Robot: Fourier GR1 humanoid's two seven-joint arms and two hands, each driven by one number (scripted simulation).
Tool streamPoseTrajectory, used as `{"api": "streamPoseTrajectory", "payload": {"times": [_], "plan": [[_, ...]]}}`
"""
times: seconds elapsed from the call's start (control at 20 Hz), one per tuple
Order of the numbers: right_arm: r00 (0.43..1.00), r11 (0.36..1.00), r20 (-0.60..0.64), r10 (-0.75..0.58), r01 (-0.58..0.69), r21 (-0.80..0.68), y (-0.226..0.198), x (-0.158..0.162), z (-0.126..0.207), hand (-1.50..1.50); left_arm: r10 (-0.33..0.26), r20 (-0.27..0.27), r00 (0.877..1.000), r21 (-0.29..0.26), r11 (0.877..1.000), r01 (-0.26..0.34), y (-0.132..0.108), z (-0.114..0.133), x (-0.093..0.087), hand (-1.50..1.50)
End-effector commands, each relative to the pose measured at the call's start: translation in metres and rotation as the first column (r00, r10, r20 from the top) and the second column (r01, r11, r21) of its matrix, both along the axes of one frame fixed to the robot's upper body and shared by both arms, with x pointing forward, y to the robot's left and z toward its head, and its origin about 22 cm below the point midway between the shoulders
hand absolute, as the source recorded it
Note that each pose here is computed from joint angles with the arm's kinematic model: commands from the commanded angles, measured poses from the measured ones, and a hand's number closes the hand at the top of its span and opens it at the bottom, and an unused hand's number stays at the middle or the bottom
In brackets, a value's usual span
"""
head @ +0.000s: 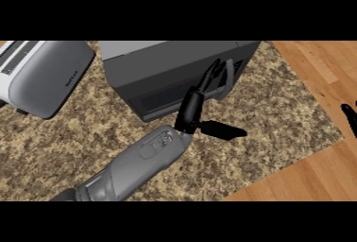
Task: Pick up the milk, place it into the microwave and close the microwave
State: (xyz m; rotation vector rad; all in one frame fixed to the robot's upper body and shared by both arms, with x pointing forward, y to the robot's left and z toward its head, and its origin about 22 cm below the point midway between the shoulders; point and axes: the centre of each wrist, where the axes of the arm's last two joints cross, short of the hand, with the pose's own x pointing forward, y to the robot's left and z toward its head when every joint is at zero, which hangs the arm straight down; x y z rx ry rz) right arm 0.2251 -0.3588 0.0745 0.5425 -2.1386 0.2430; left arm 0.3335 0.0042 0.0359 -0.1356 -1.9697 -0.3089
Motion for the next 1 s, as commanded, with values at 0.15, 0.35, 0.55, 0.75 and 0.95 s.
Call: {"api": "streamPoseTrajectory", "payload": {"times": [0.15, 0.35, 0.55, 0.75, 0.95], "plan": [[1.000, 1.000, 0.011, 0.025, -0.025, -0.003, -0.002, 0.009, 0.013, -1.50, 0.033, 0.019, 0.999, -0.011, 0.999, -0.033, -0.001, 0.010, 0.013, -1.50], [1.000, 1.000, 0.013, 0.009, -0.009, -0.013, -0.008, 0.011, 0.019, -1.50, 0.048, 0.033, 0.998, -0.018, 0.999, -0.048, 0.000, 0.008, 0.015, -1.50], [1.000, 1.000, 0.000, 0.023, -0.023, -0.019, -0.010, 0.012, 0.022, -1.50, 0.052, 0.035, 0.998, -0.029, 0.998, -0.051, 0.001, 0.006, 0.015, -1.50], [0.999, 0.999, 0.016, 0.030, -0.030, -0.014, -0.011, 0.016, 0.028, -1.50, 0.061, 0.046, 0.997, -0.032, 0.998, -0.059, 0.000, 0.006, 0.016, -1.50], [0.999, 0.999, -0.007, 0.040, -0.040, -0.010, -0.014, 0.015, 0.026, -1.50, 0.067, 0.053, 0.996, -0.036, 0.997, -0.065, 0.001, 0.005, 0.018, -1.50]]}}
